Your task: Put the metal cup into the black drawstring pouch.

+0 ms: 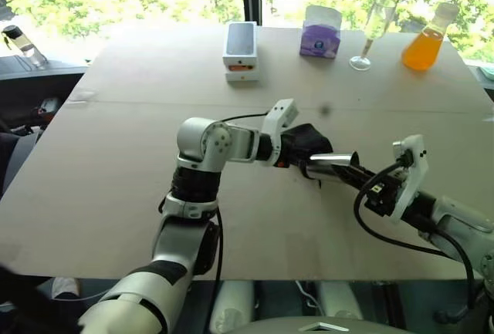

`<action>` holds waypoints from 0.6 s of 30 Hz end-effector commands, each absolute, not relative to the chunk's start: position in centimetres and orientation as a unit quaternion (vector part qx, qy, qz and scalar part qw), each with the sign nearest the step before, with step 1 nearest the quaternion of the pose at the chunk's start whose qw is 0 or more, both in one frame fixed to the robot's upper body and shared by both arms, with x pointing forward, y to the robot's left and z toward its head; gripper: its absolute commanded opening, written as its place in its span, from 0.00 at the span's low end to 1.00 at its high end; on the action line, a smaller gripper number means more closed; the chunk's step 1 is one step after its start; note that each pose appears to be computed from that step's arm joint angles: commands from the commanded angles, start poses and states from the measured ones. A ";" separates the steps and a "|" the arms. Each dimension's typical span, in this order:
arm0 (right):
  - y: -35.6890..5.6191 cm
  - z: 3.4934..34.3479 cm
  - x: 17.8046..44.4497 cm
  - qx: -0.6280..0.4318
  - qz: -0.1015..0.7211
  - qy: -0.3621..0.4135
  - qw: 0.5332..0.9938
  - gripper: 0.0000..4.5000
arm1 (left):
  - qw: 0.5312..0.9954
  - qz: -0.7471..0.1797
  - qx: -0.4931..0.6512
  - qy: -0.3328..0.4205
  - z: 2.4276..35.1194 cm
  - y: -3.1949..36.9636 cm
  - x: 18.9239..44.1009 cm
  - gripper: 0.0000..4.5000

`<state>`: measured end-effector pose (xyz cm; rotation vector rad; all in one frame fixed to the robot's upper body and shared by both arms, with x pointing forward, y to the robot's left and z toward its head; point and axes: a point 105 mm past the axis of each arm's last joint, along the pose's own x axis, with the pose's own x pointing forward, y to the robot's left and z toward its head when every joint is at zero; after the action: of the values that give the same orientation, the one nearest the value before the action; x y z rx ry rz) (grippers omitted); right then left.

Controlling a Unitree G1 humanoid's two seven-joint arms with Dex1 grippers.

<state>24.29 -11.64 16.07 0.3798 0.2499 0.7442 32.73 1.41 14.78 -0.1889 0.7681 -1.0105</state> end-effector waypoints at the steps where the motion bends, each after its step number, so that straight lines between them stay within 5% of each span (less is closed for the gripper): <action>1: -11.8 16.3 25.4 0.187 0.335 0.092 0.919 0.01 | 0.791 -0.507 -0.077 0.333 16.9 0.7 31.9 0.00; 18: -8.2 14.9 27.2 0.249 0.366 0.072 0.894 0.01 | 0.772 -0.543 -0.077 0.321 18.1 0.0 30.7 0.00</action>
<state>27.67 -9.62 13.20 0.4793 0.2078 0.6593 31.54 1.37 16.07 -0.1723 0.7708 -1.0729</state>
